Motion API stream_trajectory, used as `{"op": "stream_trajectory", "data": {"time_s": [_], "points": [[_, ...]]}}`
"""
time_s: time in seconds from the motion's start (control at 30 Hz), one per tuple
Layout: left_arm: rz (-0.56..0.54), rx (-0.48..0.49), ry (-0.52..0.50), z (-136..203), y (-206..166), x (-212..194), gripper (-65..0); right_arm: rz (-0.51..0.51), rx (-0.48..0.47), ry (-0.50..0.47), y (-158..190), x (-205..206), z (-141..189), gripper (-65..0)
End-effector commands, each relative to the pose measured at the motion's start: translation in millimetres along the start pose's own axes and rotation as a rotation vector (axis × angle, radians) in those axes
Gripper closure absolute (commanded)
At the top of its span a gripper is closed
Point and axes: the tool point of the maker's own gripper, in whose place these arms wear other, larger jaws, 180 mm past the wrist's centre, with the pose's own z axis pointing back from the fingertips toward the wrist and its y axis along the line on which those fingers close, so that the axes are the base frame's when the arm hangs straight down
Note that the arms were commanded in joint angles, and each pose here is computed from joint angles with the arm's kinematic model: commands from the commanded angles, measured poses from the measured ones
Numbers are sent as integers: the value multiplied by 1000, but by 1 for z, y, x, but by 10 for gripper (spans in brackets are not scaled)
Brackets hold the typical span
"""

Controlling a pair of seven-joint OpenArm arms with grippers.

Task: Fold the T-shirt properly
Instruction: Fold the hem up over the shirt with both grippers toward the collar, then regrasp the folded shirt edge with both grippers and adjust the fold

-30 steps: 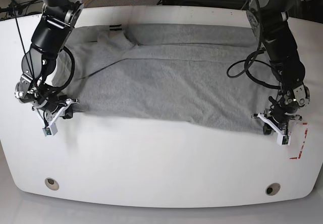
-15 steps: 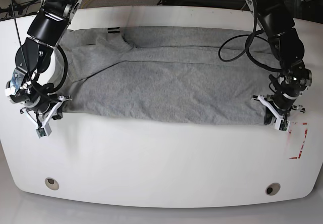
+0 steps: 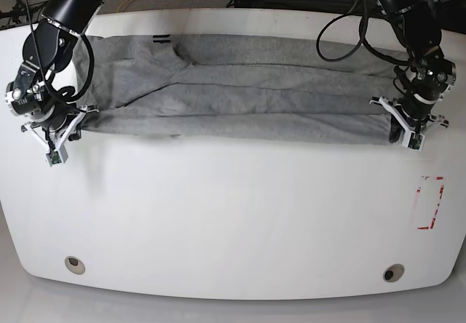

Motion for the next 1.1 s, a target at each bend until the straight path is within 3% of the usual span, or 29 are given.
{"op": "stream_trajectory", "data": {"time_s": [0.0,0.6,0.67,0.9,0.97,1.07], "points": [[6,29,-46,7,11,10,0,-1,-42,-42,-12,7,13,0],[-16,21,110,50,-6,-59,0,-27,-36,34,15,-47,25,-2],[-16,14,124,53,-10,-65,-8,-26,-32,50,17,-55,26,-38],[0,4,147,52,-13,-75,-346,-26,-27,49,19,-55,27,-414],[0,4,145,52,-13,-75,-365,-26,-26,48,19,-55,27,-482],[-25,17,115,55,-10,-61,-333,-52,15,-13,28,-40,25,-487]]}}
